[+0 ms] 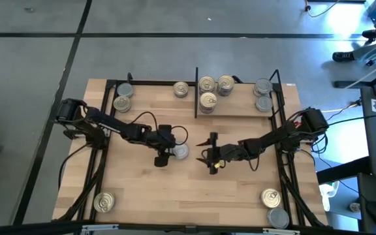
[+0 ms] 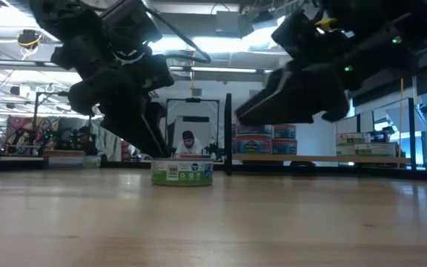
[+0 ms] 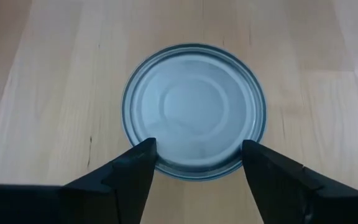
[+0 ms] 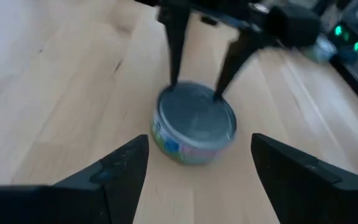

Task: Stack canned seafood by type on shelf
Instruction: Stack the green tuna can on top of the green tuna can

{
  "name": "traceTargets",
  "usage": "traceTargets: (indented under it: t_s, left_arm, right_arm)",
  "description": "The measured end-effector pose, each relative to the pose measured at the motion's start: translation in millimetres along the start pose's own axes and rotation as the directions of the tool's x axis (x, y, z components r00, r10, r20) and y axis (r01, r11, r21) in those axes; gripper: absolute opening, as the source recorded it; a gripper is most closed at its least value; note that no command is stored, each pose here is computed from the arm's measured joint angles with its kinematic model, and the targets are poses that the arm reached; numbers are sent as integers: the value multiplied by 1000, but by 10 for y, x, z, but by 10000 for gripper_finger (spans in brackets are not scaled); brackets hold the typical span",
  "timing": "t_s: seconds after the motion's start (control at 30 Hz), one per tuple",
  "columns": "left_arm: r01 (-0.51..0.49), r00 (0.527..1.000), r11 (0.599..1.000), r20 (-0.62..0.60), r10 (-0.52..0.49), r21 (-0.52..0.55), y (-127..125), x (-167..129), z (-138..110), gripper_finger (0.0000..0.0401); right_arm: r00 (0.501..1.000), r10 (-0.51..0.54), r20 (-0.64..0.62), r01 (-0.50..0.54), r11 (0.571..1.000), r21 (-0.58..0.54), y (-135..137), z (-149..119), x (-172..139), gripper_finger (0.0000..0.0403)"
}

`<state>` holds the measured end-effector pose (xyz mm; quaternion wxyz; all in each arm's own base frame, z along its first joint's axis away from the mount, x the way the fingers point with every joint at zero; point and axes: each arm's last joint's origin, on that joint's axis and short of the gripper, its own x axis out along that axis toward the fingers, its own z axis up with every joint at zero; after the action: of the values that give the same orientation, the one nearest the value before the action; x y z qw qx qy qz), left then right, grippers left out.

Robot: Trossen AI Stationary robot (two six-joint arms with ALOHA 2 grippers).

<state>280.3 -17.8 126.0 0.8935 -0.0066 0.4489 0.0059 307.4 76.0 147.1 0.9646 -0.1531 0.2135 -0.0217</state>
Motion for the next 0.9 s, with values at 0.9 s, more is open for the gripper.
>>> traceTargets:
  t_s: [0.9]
  left_arm:
    - [27, 975, 997, 221, -12, -67, 65, -80, -466, 239]
  right_arm:
    - [964, 85, -252, -163, 939, -304, -143, 215, 725, 284]
